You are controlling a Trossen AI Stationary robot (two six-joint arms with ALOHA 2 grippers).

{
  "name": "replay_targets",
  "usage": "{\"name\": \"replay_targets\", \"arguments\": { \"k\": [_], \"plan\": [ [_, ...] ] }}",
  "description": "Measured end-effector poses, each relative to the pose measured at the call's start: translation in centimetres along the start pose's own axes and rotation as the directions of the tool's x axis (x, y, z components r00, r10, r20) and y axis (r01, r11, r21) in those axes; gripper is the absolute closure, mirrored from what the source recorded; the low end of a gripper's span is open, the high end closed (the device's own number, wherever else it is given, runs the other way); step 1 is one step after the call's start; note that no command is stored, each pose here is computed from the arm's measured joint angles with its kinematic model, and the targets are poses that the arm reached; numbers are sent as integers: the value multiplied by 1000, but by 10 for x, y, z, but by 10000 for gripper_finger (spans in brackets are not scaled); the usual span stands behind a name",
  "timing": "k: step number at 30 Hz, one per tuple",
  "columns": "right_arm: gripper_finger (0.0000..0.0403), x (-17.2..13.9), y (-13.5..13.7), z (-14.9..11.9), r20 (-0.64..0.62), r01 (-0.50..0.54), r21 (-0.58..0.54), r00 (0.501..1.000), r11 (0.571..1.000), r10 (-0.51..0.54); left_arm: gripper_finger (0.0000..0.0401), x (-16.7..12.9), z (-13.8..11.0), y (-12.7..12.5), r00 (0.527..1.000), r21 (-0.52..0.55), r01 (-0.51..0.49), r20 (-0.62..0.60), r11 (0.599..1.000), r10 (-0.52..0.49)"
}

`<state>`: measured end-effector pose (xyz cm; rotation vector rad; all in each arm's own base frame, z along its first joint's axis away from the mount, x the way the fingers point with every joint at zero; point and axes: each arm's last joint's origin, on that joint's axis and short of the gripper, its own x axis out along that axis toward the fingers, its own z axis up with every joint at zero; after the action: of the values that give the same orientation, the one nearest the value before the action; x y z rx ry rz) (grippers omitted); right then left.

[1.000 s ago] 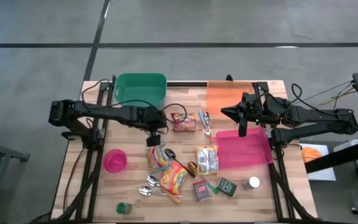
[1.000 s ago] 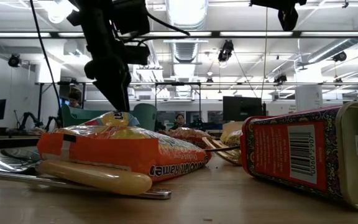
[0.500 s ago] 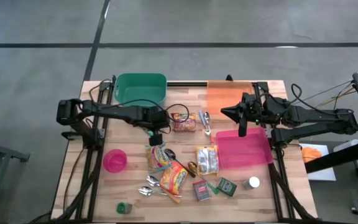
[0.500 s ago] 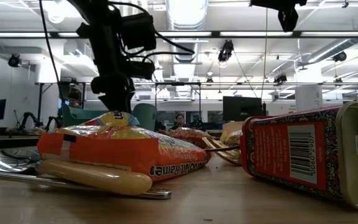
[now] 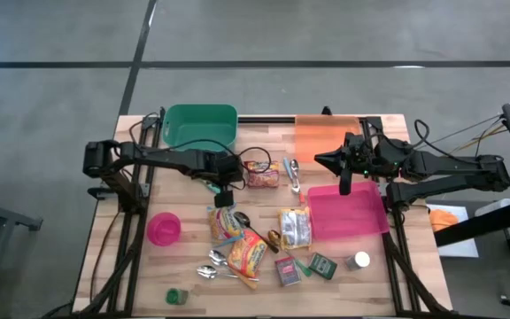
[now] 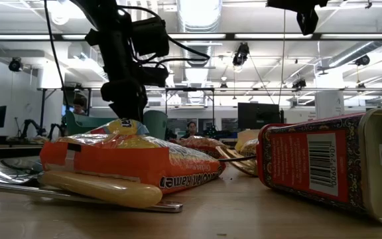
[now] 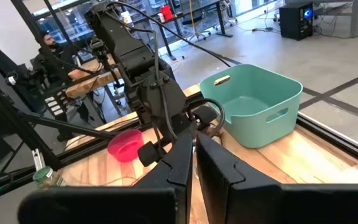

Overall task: Pick & Place Food Item
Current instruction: Put the brown seasoning bottle into the green bin

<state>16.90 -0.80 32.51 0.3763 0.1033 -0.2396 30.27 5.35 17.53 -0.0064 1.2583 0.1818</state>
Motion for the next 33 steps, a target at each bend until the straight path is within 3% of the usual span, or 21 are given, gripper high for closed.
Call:
{"name": "replay_targets", "arguments": {
  "k": [19,33],
  "plan": [
    [382,0,0,0,-1,0,4,1000,1000,0,64,7,-7,8,1000,-33,21,-9,999,-21],
    [382,0,0,0,-1,0,8,1000,1000,0,241,7,-6,9,1000,-34,12,3,999,-12]
  ]
}}
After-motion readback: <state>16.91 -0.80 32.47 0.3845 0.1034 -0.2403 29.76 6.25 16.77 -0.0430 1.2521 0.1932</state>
